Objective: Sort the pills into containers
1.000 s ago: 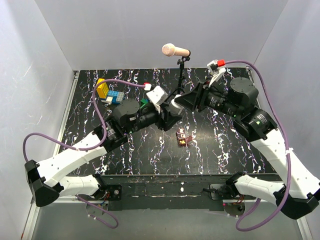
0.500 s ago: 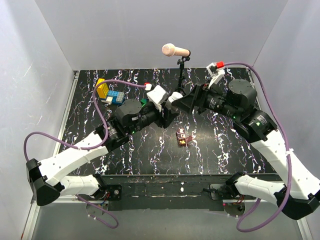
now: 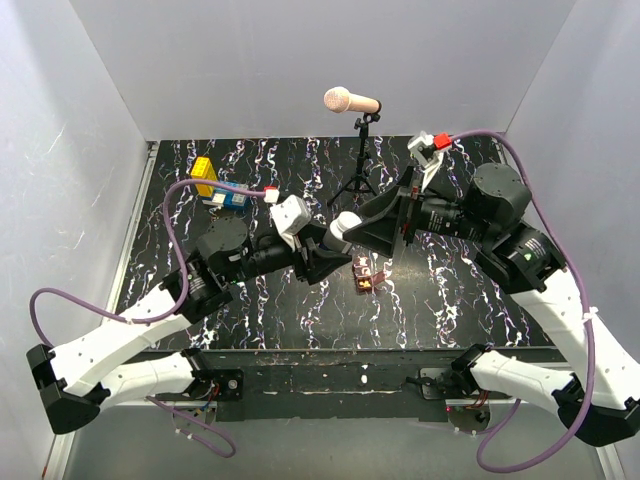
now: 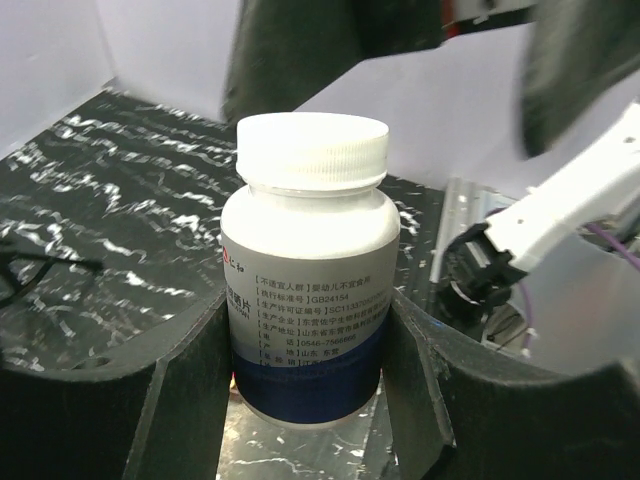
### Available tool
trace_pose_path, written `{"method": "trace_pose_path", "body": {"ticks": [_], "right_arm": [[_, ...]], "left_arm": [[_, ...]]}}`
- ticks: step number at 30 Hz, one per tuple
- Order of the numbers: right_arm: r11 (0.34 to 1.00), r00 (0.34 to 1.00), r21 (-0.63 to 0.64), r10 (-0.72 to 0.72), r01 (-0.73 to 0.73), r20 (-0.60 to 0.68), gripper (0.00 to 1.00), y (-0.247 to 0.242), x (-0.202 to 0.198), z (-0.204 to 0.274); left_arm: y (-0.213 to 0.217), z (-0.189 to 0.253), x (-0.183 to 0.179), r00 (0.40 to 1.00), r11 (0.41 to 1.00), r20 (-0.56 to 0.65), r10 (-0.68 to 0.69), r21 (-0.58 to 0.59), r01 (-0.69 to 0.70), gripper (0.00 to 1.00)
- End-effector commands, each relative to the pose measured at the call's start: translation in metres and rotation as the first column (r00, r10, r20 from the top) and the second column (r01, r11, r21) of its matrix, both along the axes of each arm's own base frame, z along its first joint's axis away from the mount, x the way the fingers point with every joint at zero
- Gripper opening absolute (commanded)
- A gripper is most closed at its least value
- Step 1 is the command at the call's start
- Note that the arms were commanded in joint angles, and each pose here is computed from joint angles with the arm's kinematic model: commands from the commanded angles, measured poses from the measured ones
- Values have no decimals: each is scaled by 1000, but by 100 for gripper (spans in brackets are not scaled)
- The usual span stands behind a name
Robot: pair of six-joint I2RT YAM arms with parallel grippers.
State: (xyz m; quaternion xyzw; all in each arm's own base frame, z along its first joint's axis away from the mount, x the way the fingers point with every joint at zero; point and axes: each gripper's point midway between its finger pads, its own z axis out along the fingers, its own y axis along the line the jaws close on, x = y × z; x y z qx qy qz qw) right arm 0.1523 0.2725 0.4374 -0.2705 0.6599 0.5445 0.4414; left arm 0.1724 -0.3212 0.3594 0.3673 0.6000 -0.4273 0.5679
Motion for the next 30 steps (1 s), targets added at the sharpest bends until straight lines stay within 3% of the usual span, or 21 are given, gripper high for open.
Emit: {"method": "trace_pose_path", "body": {"ticks": [1, 10, 16, 19, 24, 30], "right_arm": [[995, 992, -6, 101, -101, 79, 98, 2, -15, 7], [996, 997, -58, 76, -74, 18, 96, 6, -6, -11], [989, 997, -150, -20, 9, -74, 93, 11, 13, -34], [983, 991, -181, -54, 32, -118, 88, 14, 21, -43], [981, 989, -192, -54, 27, -136, 69, 17, 23, -46], [976, 983, -217, -11, -29, -181, 67, 23, 19, -56]], "left_arm": [[0, 18, -30, 990, 988, 23, -142, -65, 143, 0], [-2, 19, -18, 996, 995, 7, -90, -46, 90, 0], [-3, 14, -1, 1000, 1000, 1, -16, 1, 16, 0], [-5, 11, 2, 1000, 1000, 1, -11, 14, 11, 0], [-3, 10, 6, 1000, 1000, 7, 13, 21, -13, 0], [-1, 6, 12, 999, 998, 22, 43, 45, -44, 0]]}}
